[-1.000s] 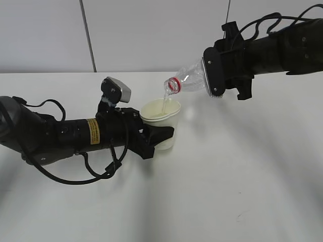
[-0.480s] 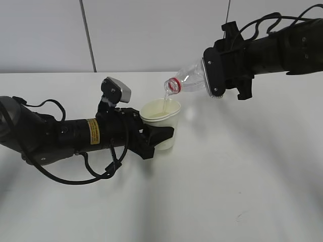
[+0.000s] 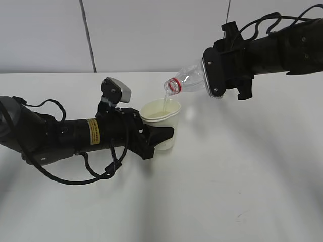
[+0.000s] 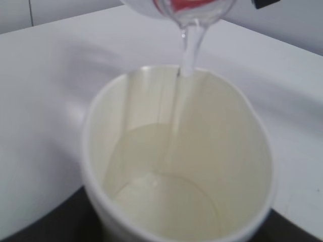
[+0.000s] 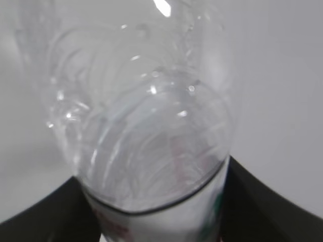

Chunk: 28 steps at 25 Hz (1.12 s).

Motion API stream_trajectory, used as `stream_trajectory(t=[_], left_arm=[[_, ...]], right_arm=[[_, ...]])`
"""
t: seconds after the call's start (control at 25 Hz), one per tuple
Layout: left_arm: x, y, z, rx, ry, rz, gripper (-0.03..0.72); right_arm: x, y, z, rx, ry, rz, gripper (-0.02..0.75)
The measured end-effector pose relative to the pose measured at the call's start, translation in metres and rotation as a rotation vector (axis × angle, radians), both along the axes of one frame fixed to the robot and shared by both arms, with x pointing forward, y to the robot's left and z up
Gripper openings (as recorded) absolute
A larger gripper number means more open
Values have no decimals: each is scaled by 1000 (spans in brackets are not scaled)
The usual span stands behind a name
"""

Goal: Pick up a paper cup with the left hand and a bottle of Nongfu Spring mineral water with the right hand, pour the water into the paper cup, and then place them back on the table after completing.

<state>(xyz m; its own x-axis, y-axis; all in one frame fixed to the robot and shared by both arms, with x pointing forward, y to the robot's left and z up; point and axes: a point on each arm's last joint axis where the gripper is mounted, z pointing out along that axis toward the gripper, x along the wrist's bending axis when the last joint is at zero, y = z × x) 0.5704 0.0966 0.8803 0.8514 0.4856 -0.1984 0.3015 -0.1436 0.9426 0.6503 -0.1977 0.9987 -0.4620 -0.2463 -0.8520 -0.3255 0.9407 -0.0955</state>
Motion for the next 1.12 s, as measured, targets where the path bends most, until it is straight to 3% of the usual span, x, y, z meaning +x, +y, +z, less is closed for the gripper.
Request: stream_trajectory(t=[1.12], left_arm=[[0,0,0,1,0,0,377]], right_arm=[[0,0,0,-2,0,1,437]])
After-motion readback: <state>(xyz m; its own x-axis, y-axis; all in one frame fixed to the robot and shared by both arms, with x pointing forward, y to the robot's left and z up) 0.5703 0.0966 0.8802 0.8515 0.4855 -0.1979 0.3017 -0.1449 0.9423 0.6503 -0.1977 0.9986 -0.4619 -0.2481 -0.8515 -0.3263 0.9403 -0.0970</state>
